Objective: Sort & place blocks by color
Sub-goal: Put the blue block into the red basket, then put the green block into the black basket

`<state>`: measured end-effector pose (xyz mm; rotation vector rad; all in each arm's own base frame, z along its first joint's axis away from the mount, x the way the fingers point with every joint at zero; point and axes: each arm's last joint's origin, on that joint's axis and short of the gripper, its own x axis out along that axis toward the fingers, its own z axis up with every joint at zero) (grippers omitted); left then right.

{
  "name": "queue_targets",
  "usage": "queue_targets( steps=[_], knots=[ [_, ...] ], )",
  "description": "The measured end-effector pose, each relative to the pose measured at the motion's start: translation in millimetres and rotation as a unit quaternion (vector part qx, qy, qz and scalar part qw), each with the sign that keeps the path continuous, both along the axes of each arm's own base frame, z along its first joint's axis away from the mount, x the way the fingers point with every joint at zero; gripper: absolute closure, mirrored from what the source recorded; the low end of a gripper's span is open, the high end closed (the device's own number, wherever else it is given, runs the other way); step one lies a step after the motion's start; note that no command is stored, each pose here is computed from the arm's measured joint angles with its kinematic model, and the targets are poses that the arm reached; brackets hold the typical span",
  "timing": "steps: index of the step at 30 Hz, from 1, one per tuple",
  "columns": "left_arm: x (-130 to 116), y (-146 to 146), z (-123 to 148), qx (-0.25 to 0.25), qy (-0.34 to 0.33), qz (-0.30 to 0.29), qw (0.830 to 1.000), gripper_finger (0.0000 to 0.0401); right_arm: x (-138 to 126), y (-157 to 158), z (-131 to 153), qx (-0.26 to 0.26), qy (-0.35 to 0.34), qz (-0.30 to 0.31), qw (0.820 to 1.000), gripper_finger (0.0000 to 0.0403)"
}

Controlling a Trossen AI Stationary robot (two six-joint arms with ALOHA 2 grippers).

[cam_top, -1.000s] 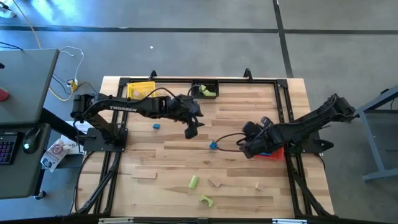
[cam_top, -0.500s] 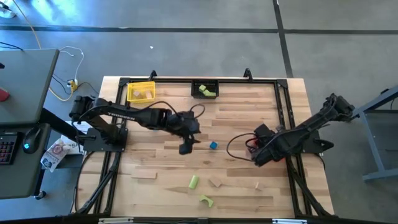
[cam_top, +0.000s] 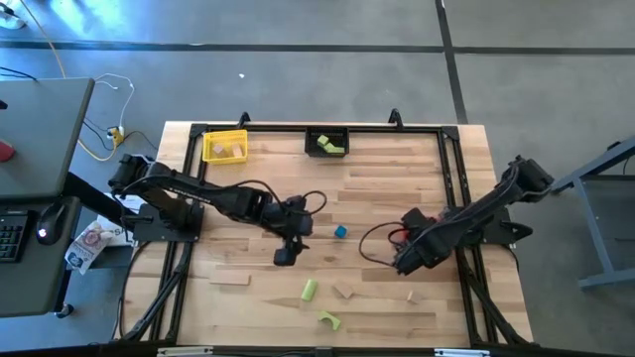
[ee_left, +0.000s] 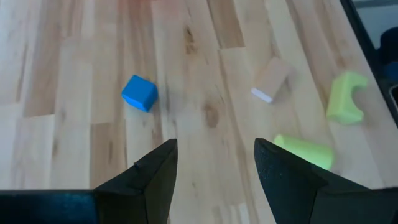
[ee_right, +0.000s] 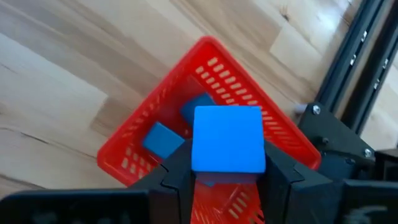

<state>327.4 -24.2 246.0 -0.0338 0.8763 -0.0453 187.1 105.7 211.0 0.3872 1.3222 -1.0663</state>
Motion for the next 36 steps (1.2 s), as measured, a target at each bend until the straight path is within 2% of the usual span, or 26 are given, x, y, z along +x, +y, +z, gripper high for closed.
queue_targets(
  steps=[10,17,21,27,33,36],
  knots=[
    [-1,-9,0,0.000,0.000,-0.014,1.000,0.0201,7,6,-19,0.005,0.071,0.025,0.997,0.0297],
    [-1,-9,0,-0.019,0.002,0.009,1.000,0.0201,7,5,-20,0.005,0.089,0.055,0.994,0.0212],
    [-1,-9,0,-0.015,0.002,0.002,1.000,0.0201,6,4,-19,-0.014,0.091,0.061,0.994,0.0182],
    [-1,-10,0,0.021,-0.002,-0.050,0.999,0.0201,5,2,-18,-0.030,0.095,0.063,0.993,0.0177],
    [-1,-12,0,0.028,-0.002,-0.063,0.998,0.0201,8,3,-14,-0.048,0.076,0.066,0.994,0.0177],
    [-2,-18,0,0.054,-0.005,-0.104,0.993,0.0201,13,4,-7,-0.063,0.056,0.075,0.994,0.0177]
  ],
)
